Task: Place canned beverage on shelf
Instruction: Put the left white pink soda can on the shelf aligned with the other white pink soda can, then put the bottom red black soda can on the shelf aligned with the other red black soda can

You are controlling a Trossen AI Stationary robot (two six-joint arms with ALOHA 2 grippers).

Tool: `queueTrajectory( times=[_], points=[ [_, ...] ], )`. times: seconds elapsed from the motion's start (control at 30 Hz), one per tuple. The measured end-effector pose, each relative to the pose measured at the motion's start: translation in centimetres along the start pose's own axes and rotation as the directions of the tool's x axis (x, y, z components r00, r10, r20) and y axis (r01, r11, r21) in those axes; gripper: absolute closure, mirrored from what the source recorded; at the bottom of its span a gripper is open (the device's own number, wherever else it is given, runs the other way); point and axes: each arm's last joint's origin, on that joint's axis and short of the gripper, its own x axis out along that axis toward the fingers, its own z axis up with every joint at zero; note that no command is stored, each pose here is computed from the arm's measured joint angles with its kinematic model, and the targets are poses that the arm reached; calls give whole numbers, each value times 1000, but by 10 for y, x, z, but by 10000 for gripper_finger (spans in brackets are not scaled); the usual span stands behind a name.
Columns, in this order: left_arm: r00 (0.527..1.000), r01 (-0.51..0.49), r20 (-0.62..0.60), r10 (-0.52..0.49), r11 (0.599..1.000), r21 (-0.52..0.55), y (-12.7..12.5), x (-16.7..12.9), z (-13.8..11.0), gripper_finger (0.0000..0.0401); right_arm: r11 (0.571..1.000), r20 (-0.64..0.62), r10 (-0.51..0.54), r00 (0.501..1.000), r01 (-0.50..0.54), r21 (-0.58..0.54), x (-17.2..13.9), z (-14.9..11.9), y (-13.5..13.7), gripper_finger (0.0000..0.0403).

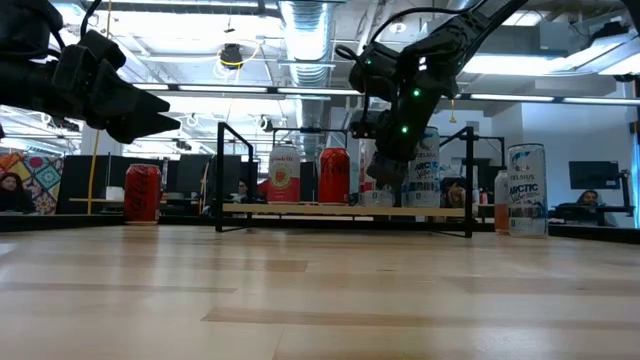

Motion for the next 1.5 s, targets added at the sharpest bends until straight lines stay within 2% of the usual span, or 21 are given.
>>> queueTrajectory(
  times=[0.2, 0.47, 0.7, 0.9, 1.07, 1.27, 1.4, 1.47, 1.5],
  points=[
    [1000, 1, 0, -1, 1000, 0, 0, 0, 0, 78, 999, 37, 18, 999, -16, -46, -25, 3, -1, 384],
    [1000, 0, 0, 0, 1000, 0, 0, 0, 0, 78, 996, 157, 90, 983, -90, -11, -102, -1, -30, 376],
    [1000, 1, 0, -1, 1000, 0, 0, 0, 0, 78, 988, 216, 109, 970, -130, 83, -164, -31, -71, 377],
    [1000, 1, 0, -1, 1000, 0, 0, 0, 0, 78, 963, 272, 100, 957, -161, 214, -202, -63, -104, 375],
    [1000, 0, 0, 0, 1000, 0, 0, 0, 0, 78, 951, 299, 81, 951, -163, 264, -215, -78, -119, 378],
    [1000, 0, -1, 0, 1000, 0, 0, 0, 0, 78, 958, 224, 80, 971, -137, 250, -214, -91, -124, 373],
    [1000, 1, 0, -1, 1000, 0, 0, 0, 0, 78, 952, 217, 66, 974, -126, 280, -208, -103, -123, 375],
    [1000, 1, 0, -1, 1000, 0, 0, 0, 0, 78, 942, 215, 97, 972, -159, 295, -204, -110, -119, 375],
    [1000, 0, 0, 0, 1000, 0, 0, 0, 0, 78, 932, 224, 142, 964, -207, 298, -203, -114, -116, 375]
  ],
)
